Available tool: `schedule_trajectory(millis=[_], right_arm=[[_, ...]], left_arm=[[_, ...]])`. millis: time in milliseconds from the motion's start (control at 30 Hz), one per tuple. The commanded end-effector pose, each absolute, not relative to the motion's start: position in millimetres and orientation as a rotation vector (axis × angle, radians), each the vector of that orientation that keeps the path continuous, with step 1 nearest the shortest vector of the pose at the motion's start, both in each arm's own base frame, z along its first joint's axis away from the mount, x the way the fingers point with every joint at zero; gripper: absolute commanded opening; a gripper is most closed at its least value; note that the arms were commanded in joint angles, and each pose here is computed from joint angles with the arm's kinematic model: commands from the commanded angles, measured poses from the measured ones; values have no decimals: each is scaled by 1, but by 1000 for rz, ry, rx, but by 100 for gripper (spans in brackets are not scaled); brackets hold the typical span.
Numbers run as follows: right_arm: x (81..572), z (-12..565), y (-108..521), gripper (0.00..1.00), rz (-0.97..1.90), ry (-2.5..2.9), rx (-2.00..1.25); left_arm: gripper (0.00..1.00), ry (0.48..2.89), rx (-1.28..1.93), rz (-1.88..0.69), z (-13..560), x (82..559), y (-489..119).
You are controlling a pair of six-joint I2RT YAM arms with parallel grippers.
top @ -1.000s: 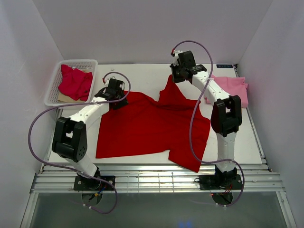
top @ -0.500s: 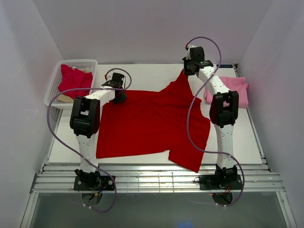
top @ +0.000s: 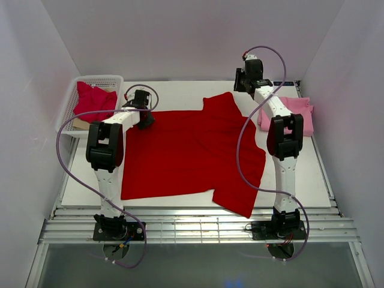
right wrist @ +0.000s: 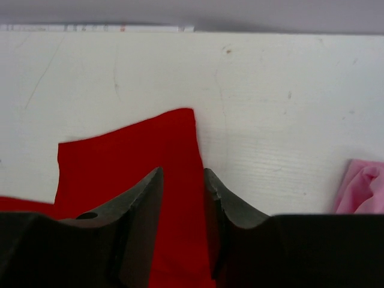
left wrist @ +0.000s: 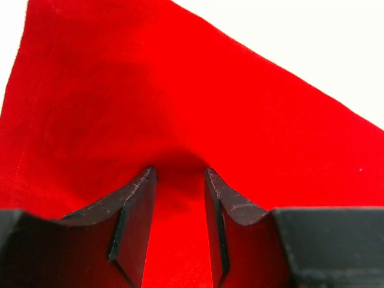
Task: Fold and stack the t-shirts
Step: Flatten out the tshirt
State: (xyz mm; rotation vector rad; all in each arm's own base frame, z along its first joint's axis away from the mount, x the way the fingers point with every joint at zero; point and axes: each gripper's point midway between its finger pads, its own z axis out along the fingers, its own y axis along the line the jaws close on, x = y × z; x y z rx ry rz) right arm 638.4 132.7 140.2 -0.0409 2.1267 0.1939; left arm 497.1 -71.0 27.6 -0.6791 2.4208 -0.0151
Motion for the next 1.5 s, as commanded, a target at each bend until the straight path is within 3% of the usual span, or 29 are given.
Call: schedule_trajectory(millis=[0, 100, 233, 533, 633, 733, 767, 900, 1467], right_arm=[[611, 156, 155, 40, 326, 2133, -111], [582, 146, 164, 38, 390, 2177, -141], [551, 119, 169, 17, 451, 2335, -129], [534, 78, 171, 8, 481, 2465, -85], [533, 61, 169, 8, 469, 2515, -72], [534, 49, 165, 8, 436, 2533, -60], [535, 48, 163, 8, 419, 2532, -54], [540, 33, 157, 8, 365, 2558, -39], [569, -4, 137, 8, 153, 2602, -19]], left_arm=[[49, 2423, -667, -78, 34, 501, -79], [50, 2413, -656, -112, 40, 506, -83], [50, 2409, -641, -164, 46, 509, -91], [49, 2424, -636, -204, 45, 507, -96], [46, 2430, -629, -215, 45, 505, -98], [33, 2435, -613, -214, 45, 505, -98], [23, 2438, -604, -210, 43, 505, -98], [4, 2451, -590, -193, 37, 505, -97], [2, 2539, -574, -77, -1, 529, -83]])
